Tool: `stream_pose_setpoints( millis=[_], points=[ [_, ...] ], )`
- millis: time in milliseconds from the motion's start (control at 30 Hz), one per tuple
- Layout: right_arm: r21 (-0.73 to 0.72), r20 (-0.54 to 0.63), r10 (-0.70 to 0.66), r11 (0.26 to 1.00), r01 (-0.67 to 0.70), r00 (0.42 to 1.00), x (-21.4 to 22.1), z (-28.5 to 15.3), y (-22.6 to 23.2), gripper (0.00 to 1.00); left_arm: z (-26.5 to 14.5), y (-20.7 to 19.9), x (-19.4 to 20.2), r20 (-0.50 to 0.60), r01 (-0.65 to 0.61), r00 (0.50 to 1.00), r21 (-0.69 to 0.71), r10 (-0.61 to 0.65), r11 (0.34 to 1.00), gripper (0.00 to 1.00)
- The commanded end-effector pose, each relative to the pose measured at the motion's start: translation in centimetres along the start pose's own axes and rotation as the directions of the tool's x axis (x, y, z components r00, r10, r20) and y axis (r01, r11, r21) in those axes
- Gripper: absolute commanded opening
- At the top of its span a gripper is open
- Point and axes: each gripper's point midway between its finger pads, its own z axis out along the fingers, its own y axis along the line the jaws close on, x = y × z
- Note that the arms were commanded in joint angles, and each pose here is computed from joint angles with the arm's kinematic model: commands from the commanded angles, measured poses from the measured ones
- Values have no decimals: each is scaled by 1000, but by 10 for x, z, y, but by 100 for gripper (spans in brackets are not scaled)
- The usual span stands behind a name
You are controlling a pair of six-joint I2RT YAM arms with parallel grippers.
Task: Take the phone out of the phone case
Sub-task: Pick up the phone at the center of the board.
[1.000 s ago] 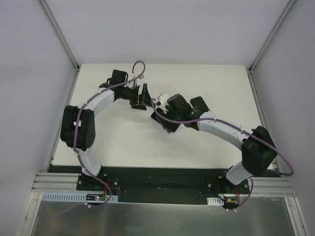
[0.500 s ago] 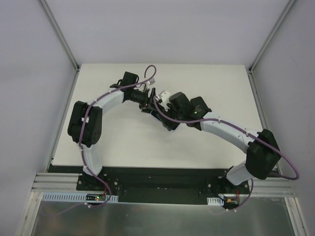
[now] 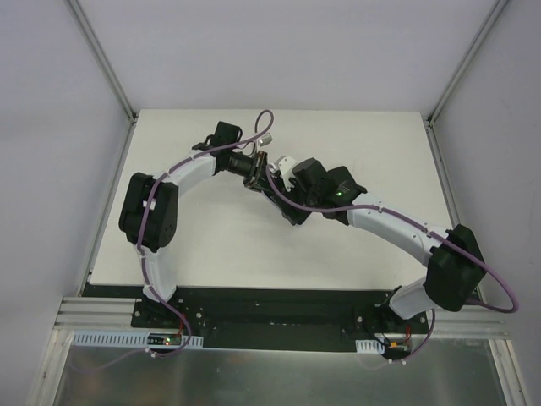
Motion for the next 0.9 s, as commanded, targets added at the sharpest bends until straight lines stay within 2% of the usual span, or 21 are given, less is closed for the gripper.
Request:
stream_pose_setpoints(
  millis=[0,133,233,400,533,667,867],
  points=[
    [64,163,28,997,-39,986,-44,-22,-14,44,-2,-14,-7,8,-15,1000,13,15,1000,0],
    [57,156,33,997,-42,987,-41,-29,-13,87,-13,-23,-14,35,-62,998,24,61,998,0],
    [25,148,35,999,-40,988,-38,-38,-9,98,-26,-35,-20,62,-145,988,18,144,989,0],
    [-57,153,70,996,-62,986,-38,-60,0,99,-42,-53,-14,44,-284,958,-11,284,959,0],
    [-162,157,157,978,-131,975,-40,-80,-5,99,-56,-76,0,32,-396,918,-4,396,918,0],
    [-280,202,196,950,-135,960,-46,-96,-5,97,-72,-99,19,31,-557,830,-13,557,831,0],
    [-453,205,190,888,-80,960,-47,-108,14,94,-81,-122,41,35,-677,735,-32,677,736,0]
  ],
)
